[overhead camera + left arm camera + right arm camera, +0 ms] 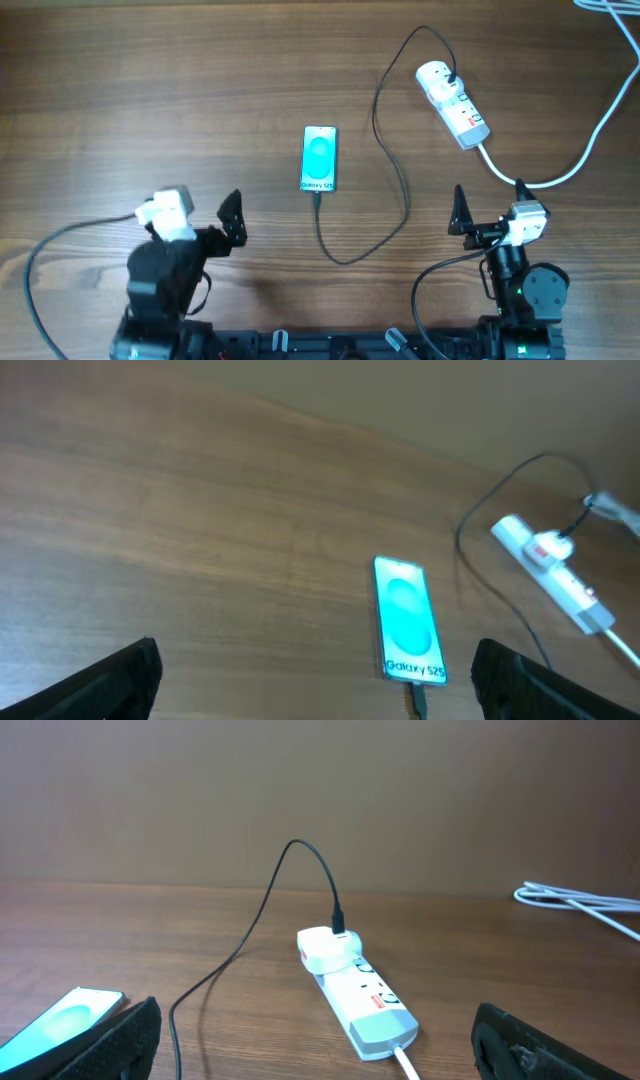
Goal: Plug charger to phone and switch on socket
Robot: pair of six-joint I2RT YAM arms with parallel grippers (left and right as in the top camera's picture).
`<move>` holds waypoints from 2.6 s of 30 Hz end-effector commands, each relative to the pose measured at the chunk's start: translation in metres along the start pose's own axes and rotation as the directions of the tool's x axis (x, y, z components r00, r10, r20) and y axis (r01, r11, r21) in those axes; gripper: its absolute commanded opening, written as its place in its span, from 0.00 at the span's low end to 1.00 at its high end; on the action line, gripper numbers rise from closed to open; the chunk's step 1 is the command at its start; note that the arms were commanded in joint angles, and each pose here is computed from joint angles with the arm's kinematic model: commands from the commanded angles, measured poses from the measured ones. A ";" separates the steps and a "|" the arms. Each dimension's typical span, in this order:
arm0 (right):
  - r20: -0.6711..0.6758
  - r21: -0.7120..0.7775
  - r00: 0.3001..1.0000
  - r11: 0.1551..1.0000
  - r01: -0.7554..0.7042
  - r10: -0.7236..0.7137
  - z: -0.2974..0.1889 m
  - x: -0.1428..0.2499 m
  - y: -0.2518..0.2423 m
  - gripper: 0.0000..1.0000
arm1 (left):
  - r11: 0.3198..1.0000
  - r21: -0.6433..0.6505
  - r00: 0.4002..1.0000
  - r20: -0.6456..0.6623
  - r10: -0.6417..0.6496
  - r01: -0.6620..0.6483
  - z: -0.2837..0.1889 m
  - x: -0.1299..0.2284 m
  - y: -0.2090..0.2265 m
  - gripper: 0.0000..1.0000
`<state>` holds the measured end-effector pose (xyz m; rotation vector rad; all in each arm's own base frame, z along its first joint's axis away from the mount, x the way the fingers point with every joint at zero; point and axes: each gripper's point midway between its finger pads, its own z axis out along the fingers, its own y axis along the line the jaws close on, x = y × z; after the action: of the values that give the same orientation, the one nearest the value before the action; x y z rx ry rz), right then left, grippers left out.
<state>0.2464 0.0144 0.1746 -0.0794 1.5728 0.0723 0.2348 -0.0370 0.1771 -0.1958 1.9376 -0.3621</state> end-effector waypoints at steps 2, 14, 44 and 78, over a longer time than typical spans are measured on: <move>0.012 0.010 1.000 1.000 -0.006 0.006 0.000 -0.002 -0.001 1.00 | 0.971 0.132 0.977 0.105 0.187 -0.200 -0.006 0.017 -0.014 1.00; 0.012 0.010 1.000 1.000 -0.006 0.006 0.000 -0.002 -0.001 1.00 | 0.978 0.104 0.963 0.220 0.155 -0.181 0.006 0.013 0.001 1.00; 0.008 0.010 1.000 1.000 -0.006 0.006 0.000 -0.001 -0.001 1.00 | 0.953 -0.171 0.911 0.289 0.293 -0.252 0.011 0.001 0.049 1.00; 0.007 0.010 1.000 1.000 -0.006 0.006 0.000 -0.001 -0.001 1.00 | 0.938 -0.189 0.900 0.281 0.334 -0.290 0.010 0.000 0.050 1.00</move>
<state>0.2464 0.0144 0.1743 -0.0793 1.5736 0.0724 0.2463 0.0086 0.1572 -0.0485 1.6454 0.0162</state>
